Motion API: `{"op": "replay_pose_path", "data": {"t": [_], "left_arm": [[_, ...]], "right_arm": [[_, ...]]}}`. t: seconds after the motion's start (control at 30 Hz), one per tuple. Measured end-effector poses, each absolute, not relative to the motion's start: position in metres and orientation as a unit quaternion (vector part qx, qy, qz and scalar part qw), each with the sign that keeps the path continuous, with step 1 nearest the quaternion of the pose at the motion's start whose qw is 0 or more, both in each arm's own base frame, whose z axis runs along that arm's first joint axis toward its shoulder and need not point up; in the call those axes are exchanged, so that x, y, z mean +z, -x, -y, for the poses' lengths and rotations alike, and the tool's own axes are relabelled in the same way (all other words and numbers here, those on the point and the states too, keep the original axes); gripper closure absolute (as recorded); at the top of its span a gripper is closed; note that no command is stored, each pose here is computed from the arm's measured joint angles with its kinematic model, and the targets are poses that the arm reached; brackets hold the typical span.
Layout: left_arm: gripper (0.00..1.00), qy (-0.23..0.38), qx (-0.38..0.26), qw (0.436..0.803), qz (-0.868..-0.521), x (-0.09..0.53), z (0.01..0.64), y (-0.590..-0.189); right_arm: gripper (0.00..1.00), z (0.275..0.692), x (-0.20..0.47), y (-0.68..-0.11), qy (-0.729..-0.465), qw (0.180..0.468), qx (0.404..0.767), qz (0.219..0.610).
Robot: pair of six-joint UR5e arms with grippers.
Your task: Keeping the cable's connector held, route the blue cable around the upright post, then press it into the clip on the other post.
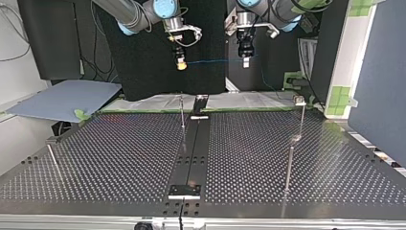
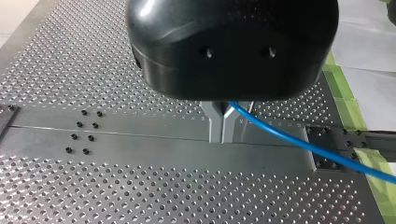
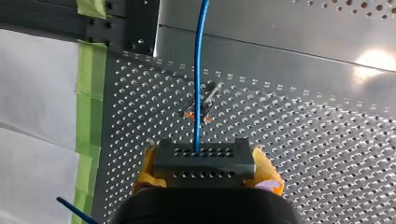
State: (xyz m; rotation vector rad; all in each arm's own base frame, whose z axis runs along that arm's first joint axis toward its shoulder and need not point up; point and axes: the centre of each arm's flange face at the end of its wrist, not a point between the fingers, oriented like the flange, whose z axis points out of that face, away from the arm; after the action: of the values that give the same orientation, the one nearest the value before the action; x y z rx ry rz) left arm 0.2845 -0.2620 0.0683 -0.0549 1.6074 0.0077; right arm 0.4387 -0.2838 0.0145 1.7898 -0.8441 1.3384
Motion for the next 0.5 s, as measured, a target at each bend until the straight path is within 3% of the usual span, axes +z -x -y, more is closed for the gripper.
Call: {"op": "replay_pose_path", "data": {"t": [0.5], "left_arm": [[1.0,0.026,0.008,0.689,-0.725,0.085,0.247,-0.307]], "right_arm": [[1.0,0.294,0.042,-0.446,-0.686,0.36,0.535,0.336]]}}
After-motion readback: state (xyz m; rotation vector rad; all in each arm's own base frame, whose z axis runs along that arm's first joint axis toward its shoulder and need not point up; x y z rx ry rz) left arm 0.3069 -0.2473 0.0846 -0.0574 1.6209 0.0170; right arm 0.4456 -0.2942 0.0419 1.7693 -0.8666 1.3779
